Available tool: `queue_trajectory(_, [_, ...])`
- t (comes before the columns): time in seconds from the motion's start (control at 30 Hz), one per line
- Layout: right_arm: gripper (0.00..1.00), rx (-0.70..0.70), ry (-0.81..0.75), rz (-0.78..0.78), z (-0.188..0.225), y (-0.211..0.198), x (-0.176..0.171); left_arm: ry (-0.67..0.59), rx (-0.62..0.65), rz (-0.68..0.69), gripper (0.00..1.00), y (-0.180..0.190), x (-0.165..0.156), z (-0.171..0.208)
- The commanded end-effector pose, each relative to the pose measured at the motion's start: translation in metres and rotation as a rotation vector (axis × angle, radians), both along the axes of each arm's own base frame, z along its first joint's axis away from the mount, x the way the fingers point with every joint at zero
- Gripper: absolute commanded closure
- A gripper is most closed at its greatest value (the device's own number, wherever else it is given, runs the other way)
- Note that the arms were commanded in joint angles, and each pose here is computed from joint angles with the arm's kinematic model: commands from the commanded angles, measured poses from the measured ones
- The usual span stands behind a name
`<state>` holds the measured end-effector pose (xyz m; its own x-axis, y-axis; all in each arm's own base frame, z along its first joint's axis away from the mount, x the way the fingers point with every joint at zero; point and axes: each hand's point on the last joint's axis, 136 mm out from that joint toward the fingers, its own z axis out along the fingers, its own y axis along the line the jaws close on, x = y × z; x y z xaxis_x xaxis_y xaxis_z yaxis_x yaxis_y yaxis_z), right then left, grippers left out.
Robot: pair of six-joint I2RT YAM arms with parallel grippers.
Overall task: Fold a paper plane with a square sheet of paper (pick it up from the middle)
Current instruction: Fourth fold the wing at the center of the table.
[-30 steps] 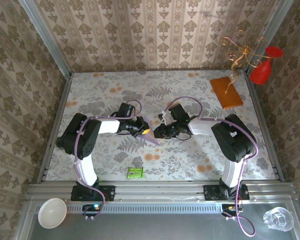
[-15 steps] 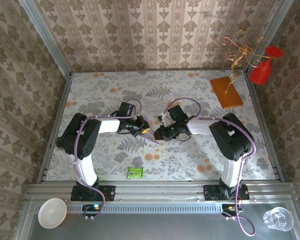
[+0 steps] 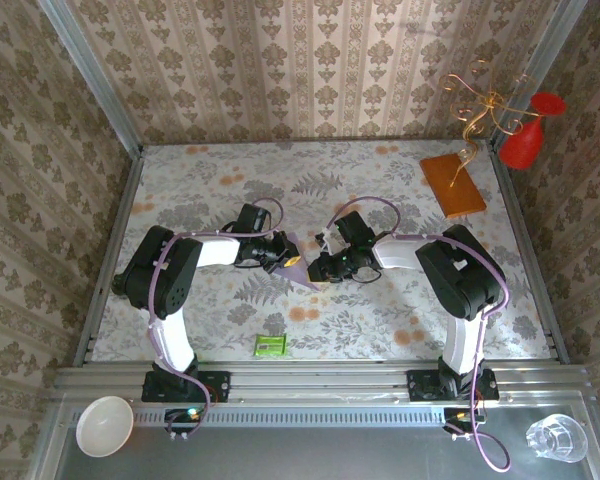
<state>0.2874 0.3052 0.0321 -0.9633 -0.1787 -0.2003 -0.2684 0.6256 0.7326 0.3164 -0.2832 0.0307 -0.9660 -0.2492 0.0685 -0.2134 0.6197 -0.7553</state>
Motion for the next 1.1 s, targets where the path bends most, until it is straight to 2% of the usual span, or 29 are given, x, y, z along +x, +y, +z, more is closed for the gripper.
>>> queue_trajectory(0.0, [0.79, -0.008, 0.031, 0.023, -0.004, 0.003, -0.005, 0.006, 0.016, -0.008, 0.91, 0.004, -0.003, -0.005])
queue_trajectory(1.07, [0.78, -0.069, 0.075, 0.023, -0.021, -0.003, -0.011, 0.026, 0.049, -0.029, 0.91, 0.006, -0.003, -0.016])
